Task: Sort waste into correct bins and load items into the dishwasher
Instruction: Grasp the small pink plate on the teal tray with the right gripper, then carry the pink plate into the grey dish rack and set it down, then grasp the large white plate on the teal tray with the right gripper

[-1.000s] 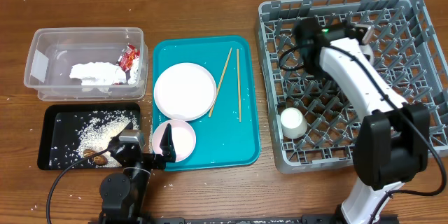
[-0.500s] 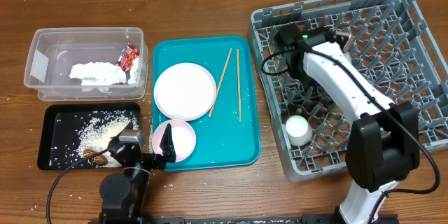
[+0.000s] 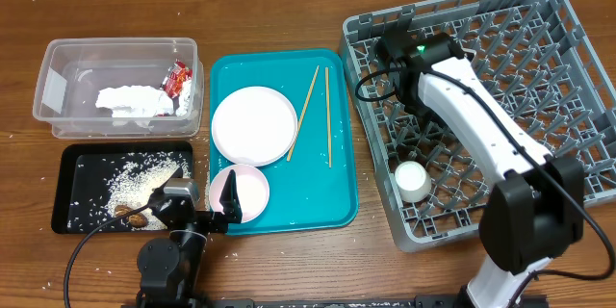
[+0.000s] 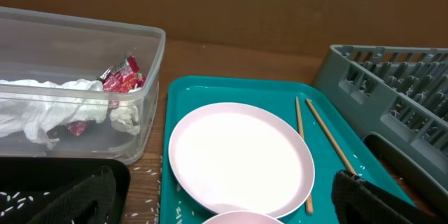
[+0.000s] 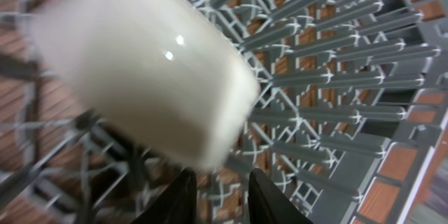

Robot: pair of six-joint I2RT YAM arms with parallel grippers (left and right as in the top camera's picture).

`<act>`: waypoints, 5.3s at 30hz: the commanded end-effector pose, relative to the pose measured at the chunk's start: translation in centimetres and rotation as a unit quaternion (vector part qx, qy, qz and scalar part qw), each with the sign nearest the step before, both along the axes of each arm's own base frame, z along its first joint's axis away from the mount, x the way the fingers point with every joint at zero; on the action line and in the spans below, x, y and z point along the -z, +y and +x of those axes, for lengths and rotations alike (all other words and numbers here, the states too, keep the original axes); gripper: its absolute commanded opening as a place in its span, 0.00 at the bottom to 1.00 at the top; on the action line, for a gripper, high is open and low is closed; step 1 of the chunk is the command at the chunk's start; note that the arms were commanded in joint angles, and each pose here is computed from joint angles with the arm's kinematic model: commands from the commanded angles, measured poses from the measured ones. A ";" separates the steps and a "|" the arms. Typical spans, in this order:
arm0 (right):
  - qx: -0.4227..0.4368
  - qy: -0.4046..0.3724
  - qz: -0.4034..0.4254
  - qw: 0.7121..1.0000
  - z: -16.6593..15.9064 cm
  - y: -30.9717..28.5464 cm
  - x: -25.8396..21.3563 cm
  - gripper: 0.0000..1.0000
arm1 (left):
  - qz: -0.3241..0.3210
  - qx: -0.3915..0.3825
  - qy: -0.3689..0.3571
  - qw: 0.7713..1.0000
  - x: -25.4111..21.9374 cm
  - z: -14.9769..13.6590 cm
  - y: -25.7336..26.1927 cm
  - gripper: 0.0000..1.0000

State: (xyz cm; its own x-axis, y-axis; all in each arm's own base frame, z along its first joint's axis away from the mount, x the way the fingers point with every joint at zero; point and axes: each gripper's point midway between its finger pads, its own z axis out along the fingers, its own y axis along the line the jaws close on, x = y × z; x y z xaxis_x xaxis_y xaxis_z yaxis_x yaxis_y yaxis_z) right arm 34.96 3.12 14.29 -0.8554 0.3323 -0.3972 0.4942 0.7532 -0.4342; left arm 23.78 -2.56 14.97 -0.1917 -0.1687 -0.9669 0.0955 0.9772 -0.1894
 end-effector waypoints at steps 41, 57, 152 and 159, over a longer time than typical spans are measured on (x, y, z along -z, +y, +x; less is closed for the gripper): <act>-0.254 0.135 0.402 0.870 -11.4 32.1 11.4 0.04 | 0.006 0.004 -0.005 1.000 -0.1 0.0 0.0 1.00; -0.166 -0.270 -0.012 0.948 1.3 8.8 -12.6 0.04 | 0.006 0.003 -0.005 1.000 -0.1 0.0 0.0 1.00; -0.283 -0.033 0.362 0.888 3.0 29.4 10.9 0.52 | 0.006 0.003 -0.005 1.000 -0.1 0.0 0.0 1.00; -0.290 -0.033 0.363 0.885 3.3 29.7 11.6 0.32 | 0.006 0.003 -0.005 1.000 -0.1 0.0 0.0 1.00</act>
State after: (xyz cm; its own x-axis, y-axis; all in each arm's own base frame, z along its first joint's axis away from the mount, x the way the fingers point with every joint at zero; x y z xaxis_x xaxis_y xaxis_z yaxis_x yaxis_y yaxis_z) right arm 37.99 33.06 2.99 -0.9518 0.0311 -0.3051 -0.0634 0.9534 0.2949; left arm 23.78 -2.56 14.97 -0.1917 -0.1687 -0.9669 0.0955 0.9772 -0.1894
